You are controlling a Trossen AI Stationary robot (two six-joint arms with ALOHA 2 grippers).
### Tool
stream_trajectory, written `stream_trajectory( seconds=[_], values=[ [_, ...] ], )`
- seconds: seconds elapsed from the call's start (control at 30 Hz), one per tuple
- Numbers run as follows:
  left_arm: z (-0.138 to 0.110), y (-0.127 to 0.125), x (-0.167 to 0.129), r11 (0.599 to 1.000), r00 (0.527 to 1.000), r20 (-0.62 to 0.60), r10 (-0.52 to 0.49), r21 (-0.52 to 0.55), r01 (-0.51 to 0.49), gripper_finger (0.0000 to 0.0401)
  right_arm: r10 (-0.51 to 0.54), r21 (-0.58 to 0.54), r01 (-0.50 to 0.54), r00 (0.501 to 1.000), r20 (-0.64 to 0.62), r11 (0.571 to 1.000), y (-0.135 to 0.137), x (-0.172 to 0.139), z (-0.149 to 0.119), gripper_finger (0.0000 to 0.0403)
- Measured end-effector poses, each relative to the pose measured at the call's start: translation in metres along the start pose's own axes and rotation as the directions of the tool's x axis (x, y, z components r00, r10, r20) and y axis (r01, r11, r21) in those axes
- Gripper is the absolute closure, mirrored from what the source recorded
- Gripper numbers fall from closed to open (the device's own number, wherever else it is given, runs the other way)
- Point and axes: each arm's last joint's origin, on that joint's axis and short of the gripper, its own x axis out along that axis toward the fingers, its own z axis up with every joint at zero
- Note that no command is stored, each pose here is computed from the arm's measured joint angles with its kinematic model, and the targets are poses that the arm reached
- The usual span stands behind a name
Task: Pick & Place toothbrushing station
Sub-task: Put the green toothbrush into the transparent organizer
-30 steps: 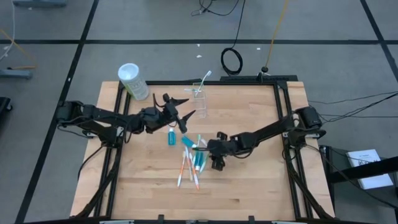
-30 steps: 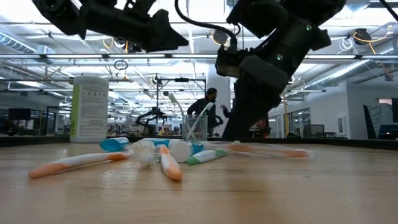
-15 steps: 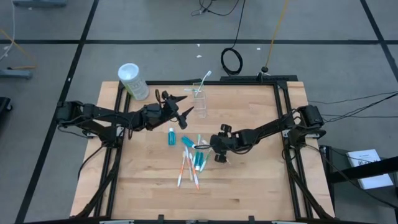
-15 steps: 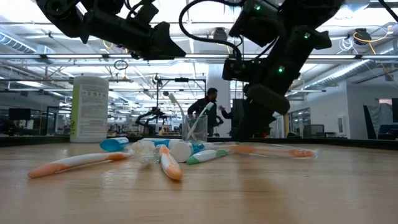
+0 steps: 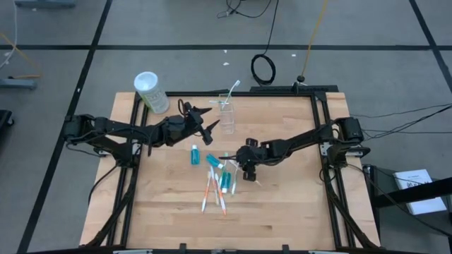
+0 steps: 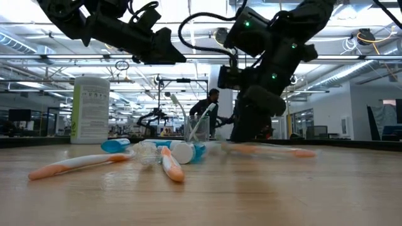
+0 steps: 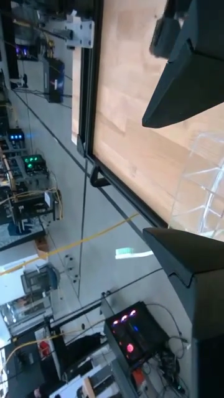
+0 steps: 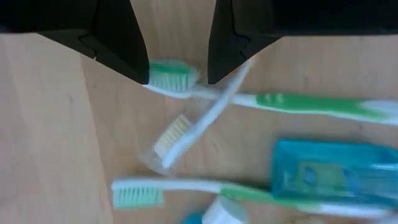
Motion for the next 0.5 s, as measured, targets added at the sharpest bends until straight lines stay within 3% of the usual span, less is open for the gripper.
stream_trajectory(
  seconds=[0.17,0.5],
  values=[
    [-0.001,0.001,0.001,1.000,1.000,-0.008,-0.001,-0.017,0.001,0.0116,0.121,0.009,-0.121,0.991,0.049,0.993,0.006,0.010,0.003,0.0248],
    [-0.002,0.001,0.001,1.000,1.000,-0.021,-0.004,-0.029,0.003,0.0116,0.179,0.086,-0.192,0.973,0.144,0.978,0.011,0.006,0.013,0.0248]
  ],
)
